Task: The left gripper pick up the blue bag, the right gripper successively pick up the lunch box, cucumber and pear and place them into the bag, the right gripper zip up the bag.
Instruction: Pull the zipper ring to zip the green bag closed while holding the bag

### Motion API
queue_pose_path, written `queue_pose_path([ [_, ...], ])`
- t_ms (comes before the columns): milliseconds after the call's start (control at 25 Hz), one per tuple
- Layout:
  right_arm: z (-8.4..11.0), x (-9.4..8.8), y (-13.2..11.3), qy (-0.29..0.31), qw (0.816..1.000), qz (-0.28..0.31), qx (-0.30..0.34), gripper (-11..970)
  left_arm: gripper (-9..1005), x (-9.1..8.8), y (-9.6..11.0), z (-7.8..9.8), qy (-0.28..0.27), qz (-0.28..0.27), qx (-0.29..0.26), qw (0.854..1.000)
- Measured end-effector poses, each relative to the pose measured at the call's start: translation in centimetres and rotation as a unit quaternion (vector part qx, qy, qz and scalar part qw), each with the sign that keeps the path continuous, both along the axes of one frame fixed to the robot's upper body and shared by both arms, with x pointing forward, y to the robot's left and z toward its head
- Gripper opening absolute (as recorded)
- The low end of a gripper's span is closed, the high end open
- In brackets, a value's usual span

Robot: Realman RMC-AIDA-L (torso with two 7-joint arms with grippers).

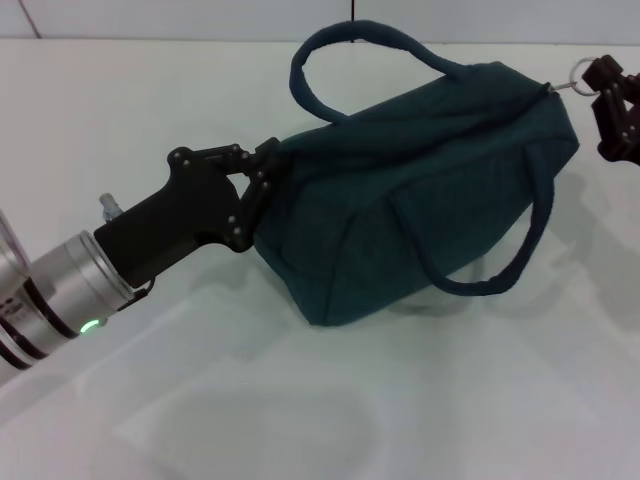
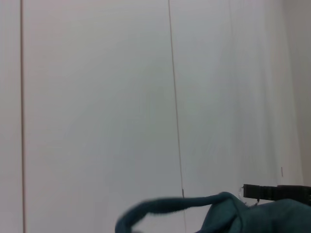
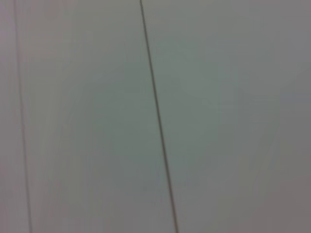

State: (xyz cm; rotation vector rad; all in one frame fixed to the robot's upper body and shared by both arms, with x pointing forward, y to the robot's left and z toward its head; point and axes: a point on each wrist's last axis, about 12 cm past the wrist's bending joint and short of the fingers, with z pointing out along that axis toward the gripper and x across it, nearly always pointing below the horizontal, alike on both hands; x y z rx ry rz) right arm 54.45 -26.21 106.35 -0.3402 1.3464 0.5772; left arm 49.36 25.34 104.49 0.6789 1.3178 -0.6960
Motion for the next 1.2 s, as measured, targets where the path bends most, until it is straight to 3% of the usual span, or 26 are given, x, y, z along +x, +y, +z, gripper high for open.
queue_pose_path([
  [320,0.5,0.0,0.2,-0.018,1.0,0.017,-0.004,128,60,0.3,-0.1,0.1,-0.003,-0.002,0.005,1.0],
  [640,0.1,-1.2,-1.1,-0.022,1.0,0.011,-0.01,349,56,1.0,-0.5,0.4,-0.01,-0.007,0.01,1.0],
  [840,-1.0,-1.6,-2.5,-0.01,0.998,-0.023,-0.055,560,55,1.5,-0.8,0.8,-0.016,-0.013,0.01,1.0],
  [1040,-1.7,-0.7,-2.4,0.018,0.995,-0.036,-0.091,557,57,2.0,-1.4,1.0,-0.019,-0.019,0.015,1.0],
  [1200,-1.6,0.4,-1.0,0.023,0.994,-0.017,-0.107,555,60,2.0,-1.7,1.0,-0.023,-0.02,0.016,0.999],
])
